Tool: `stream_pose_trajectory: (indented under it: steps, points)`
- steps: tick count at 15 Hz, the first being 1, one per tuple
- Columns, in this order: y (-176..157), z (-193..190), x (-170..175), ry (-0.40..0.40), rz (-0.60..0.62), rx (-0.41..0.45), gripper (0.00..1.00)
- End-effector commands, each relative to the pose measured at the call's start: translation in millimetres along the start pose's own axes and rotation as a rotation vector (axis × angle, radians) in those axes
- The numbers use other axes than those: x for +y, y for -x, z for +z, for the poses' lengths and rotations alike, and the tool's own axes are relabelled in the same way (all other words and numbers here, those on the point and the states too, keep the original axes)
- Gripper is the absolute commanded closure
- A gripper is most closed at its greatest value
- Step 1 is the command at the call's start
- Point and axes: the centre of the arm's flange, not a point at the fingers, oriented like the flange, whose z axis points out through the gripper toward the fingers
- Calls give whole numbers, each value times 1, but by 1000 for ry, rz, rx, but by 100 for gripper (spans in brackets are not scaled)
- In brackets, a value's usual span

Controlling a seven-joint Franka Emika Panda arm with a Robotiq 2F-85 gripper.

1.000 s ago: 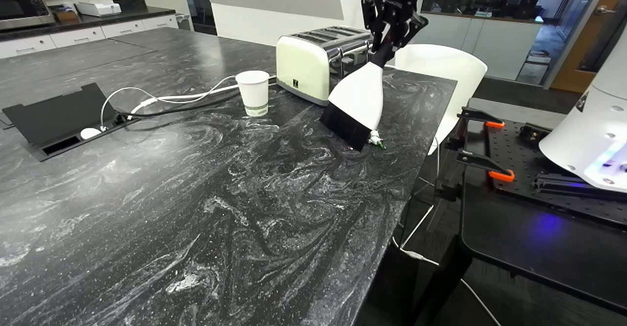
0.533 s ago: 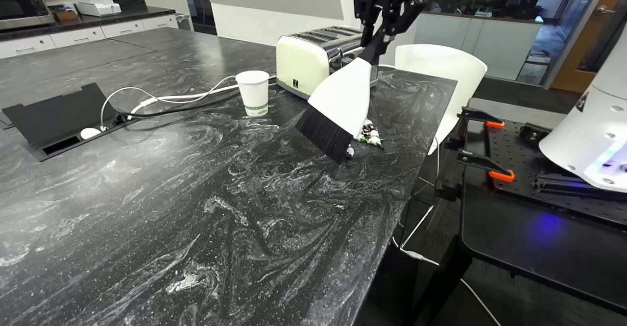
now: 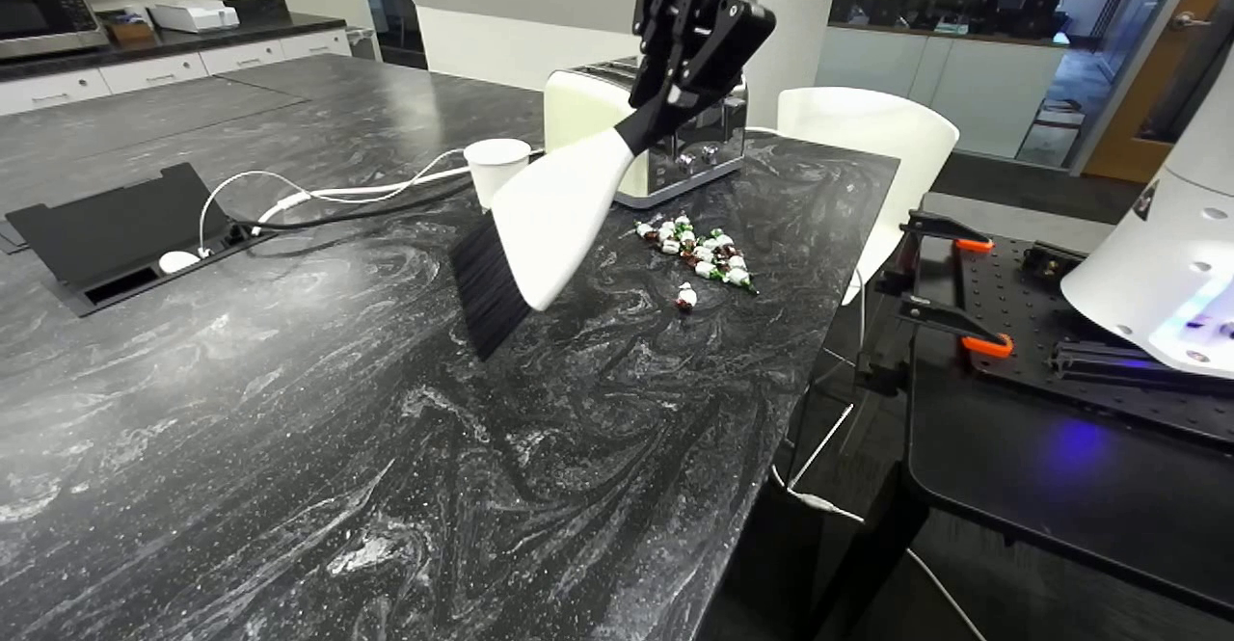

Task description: Pick the brush and sweep the candy on the counter

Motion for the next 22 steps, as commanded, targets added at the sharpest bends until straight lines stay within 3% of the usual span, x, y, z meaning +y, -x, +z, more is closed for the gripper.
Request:
stream_pose_trajectory:
  steps: [1, 7, 11, 22]
  points:
    - [-48, 41, -19, 42, 125, 29, 88]
    - [-72, 95, -36, 59, 323, 87, 88]
    - [-81, 134, -49, 62, 417, 77, 88]
    - [-78, 232, -109, 54, 432, -52, 88]
